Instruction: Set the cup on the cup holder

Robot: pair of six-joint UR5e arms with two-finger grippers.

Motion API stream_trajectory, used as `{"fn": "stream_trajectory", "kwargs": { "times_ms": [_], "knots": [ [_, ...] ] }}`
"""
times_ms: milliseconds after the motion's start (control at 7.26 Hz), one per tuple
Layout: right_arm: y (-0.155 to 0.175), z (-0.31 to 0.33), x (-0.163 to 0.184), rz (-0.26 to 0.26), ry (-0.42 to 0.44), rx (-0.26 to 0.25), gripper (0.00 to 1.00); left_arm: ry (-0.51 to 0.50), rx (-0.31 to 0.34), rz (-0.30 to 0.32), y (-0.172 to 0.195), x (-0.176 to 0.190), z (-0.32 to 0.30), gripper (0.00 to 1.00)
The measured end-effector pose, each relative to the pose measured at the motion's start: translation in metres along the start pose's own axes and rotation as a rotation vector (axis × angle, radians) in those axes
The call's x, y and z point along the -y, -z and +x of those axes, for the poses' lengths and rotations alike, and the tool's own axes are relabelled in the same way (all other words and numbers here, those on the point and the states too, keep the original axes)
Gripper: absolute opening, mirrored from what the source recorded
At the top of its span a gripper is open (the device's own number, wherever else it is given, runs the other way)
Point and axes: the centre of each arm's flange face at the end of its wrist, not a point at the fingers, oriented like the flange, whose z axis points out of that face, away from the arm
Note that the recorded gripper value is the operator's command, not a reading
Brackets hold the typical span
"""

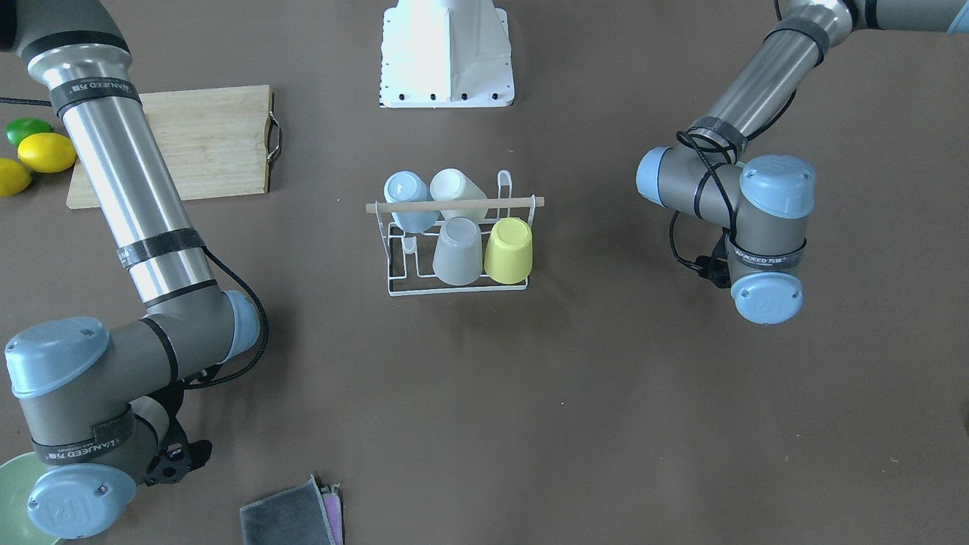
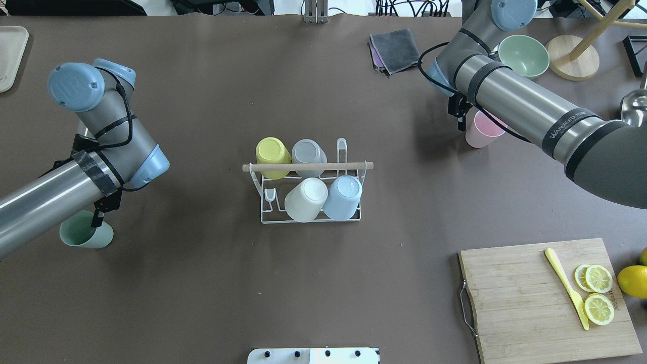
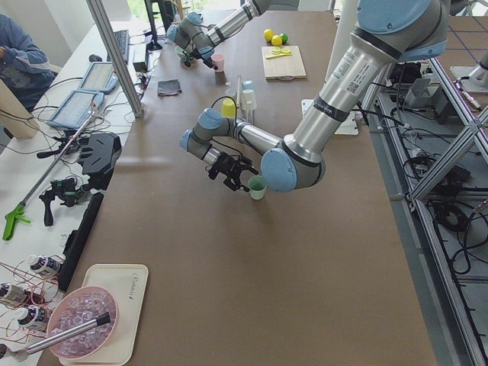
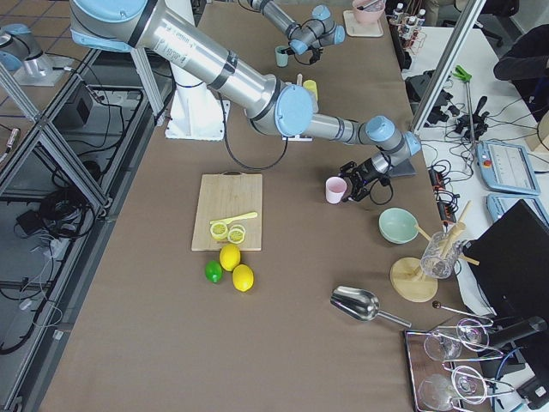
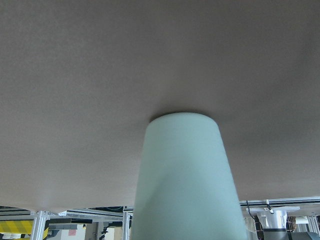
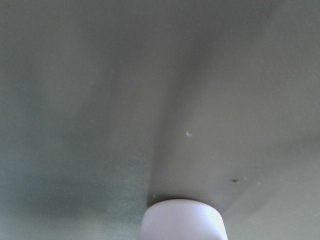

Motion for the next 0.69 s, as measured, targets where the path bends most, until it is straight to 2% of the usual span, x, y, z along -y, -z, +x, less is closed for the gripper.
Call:
{"fn": "stream_trajectory", "kwargs": {
  "times_ms": [689],
  "knots": [
    [-0.013, -0.008, 0.003, -0.029, 0.003, -0.021, 1.00, -0.010, 0.018, -0.015, -0.013, 0.020, 0.002, 0.97]
  ]
}}
